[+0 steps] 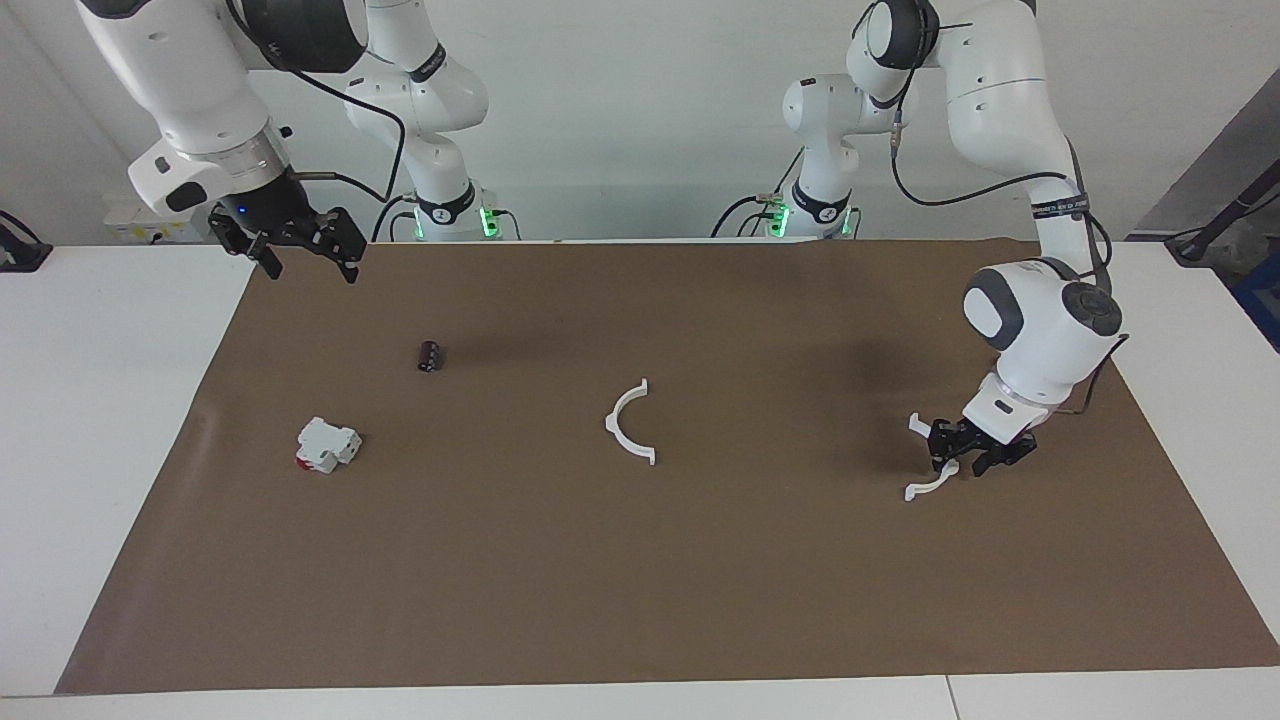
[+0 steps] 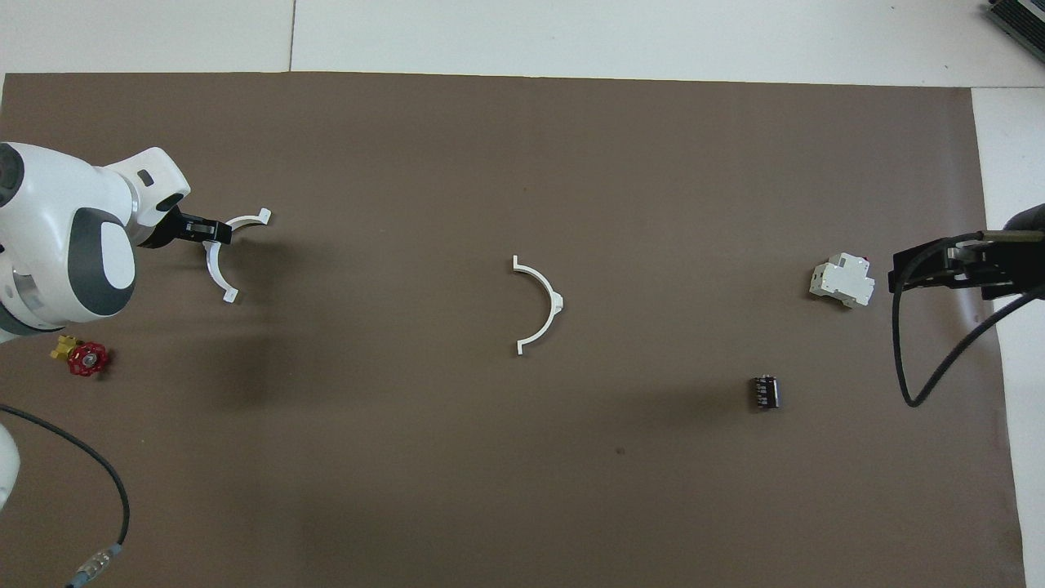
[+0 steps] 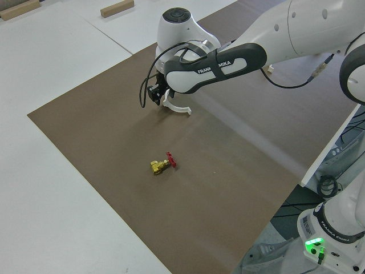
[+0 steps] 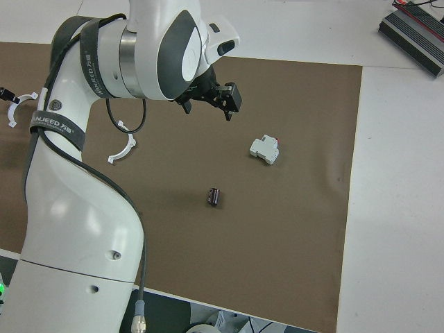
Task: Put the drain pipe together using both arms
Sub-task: 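Lift the second white clamp half with the left gripper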
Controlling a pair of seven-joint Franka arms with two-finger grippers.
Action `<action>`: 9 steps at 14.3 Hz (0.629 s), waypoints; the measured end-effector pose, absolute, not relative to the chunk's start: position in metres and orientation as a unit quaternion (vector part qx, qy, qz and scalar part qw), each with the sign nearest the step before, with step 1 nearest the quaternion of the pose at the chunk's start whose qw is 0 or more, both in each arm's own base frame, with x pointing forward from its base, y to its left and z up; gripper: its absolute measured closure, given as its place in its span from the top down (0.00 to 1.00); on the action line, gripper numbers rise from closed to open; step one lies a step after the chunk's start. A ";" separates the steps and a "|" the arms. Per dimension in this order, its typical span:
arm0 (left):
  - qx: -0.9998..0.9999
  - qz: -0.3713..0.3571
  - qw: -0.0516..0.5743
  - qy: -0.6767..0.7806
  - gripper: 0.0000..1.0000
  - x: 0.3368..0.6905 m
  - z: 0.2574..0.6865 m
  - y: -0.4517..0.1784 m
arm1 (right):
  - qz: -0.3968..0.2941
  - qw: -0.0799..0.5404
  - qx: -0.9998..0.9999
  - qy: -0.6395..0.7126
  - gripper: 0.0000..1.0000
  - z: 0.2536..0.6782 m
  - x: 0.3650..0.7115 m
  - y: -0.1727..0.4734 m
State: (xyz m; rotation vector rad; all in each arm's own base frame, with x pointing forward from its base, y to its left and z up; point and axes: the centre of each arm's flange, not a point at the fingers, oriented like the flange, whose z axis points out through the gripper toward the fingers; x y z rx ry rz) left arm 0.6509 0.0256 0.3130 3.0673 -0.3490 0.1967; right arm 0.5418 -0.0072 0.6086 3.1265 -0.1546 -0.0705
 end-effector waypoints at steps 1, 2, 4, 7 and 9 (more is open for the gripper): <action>0.991 0.064 0.024 -0.118 0.64 0.651 0.312 0.026 | -0.022 0.005 0.998 -0.051 1.00 0.609 0.542 -0.009; 0.990 0.064 0.023 -0.121 0.64 0.651 0.310 0.026 | -0.022 0.005 0.998 -0.051 1.00 0.609 0.542 -0.009; 0.990 0.063 0.023 -0.123 0.63 0.650 0.307 0.026 | -0.022 0.005 0.999 -0.049 1.00 0.609 0.542 -0.007; 0.990 0.062 0.023 -0.124 0.51 0.650 0.306 0.026 | -0.022 0.005 0.999 -0.048 1.00 0.609 0.542 -0.006; 0.990 0.062 0.023 -0.124 0.27 0.650 0.306 0.026 | -0.022 0.005 0.999 -0.048 1.00 0.609 0.542 -0.006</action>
